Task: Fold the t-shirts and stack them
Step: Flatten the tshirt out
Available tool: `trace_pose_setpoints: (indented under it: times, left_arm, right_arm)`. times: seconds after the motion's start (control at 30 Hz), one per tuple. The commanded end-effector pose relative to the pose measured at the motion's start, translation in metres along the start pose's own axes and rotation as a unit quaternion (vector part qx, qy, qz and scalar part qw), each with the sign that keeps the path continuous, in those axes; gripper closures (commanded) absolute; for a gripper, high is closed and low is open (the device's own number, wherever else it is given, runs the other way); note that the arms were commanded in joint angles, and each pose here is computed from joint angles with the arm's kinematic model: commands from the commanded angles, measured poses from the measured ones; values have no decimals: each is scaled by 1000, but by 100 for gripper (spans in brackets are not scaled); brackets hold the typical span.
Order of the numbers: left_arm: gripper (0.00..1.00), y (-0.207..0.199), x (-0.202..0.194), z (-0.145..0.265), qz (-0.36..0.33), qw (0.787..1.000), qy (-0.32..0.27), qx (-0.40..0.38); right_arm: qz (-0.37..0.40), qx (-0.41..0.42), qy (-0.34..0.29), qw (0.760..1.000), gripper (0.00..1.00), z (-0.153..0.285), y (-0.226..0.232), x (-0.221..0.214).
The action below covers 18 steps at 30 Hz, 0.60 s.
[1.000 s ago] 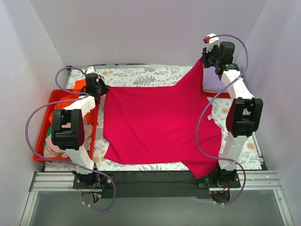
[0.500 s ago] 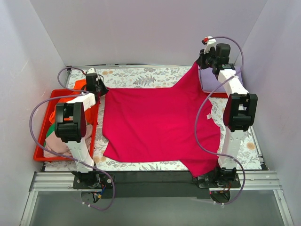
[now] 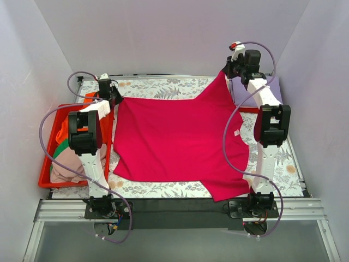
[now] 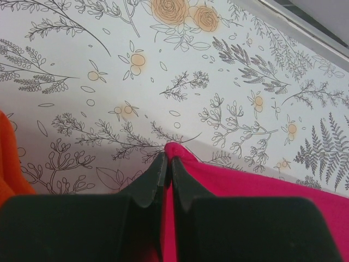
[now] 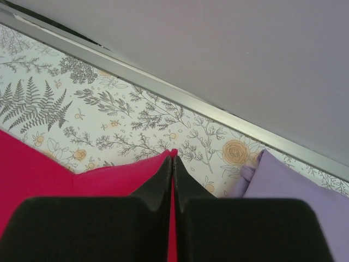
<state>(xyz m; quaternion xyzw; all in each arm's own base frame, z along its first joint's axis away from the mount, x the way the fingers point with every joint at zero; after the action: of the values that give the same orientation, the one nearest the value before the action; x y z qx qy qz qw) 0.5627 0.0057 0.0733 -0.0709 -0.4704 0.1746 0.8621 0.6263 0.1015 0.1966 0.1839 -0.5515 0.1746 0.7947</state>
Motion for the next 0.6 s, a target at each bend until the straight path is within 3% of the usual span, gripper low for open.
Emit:
trace_pose_setpoints:
  times: [0.0,0.17,0.57]
  left_arm:
    - [100,18,22,-8,-6,999,-22,29]
    - [100,9,42,-26,-4,999,-39,19]
    - [100,0,40,-36,-13,999,-38,-14]
  right_arm:
    - [24,-8,-67,997,99,-1,-1,51]
    - [15,-16,-81,996,99,-4,-4,61]
    - [4,36,-57,998,99,15,24,42]
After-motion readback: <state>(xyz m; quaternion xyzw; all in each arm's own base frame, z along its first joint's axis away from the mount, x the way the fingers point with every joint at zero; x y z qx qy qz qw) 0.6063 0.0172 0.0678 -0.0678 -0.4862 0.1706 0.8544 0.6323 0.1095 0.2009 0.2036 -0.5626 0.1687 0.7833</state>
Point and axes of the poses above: each gripper's point midway between its finger pads, its own z axis back along the fingers, its own y axis along the line the jaws close on, x = y × z, the point moved 1 cm from there along z, back along the fingers, and after that the axes turned 4 degrees about -z, right-handed, at the moved point
